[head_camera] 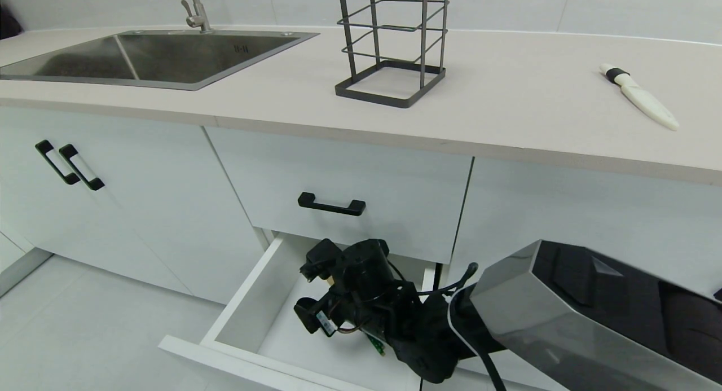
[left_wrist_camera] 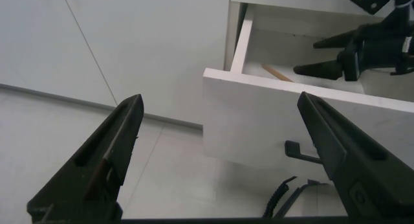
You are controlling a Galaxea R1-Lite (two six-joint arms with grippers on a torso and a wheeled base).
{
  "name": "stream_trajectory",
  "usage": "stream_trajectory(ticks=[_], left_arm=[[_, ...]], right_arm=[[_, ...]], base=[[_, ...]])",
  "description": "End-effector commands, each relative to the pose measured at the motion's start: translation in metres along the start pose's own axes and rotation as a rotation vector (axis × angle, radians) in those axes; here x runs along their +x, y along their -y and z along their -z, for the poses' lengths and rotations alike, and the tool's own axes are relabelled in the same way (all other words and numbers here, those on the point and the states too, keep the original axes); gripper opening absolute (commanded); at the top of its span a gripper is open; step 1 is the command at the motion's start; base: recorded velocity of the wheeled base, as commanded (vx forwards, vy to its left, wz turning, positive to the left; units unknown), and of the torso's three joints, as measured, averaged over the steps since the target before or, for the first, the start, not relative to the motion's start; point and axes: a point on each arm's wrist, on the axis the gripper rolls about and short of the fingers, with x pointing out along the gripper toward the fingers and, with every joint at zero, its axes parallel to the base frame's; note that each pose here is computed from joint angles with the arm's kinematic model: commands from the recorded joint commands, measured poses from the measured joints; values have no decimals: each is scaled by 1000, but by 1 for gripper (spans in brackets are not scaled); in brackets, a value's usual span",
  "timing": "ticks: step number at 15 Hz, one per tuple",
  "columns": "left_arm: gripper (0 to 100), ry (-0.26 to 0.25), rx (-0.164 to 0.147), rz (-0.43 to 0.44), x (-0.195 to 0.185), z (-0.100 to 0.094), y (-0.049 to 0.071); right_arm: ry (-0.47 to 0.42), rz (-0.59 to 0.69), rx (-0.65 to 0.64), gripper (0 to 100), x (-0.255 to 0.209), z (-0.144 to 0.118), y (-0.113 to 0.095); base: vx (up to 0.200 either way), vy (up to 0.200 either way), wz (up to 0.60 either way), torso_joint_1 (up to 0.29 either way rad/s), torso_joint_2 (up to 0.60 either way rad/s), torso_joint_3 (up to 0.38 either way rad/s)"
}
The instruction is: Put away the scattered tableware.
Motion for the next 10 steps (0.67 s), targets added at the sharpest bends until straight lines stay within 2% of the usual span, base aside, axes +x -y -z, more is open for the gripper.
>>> stream_trajectory(ticks=[1,3,5,10], left_arm=[[100,0,0,0,0,0,0],[100,0,0,0,0,0,0],[100,0,0,0,0,0,0],[100,0,0,0,0,0,0]], right_arm=[[47,-15,-2,100,-21,-22,-5],[78,-39,-7,100,-51,-41,-12],[101,-53,-10,100,-77,-48,-14],[199,-62,25,100,-173,-25,1]], base=[[0,0,0,0,0,0],[0,0,0,0,0,0],[0,0,0,0,0,0],[0,0,0,0,0,0]])
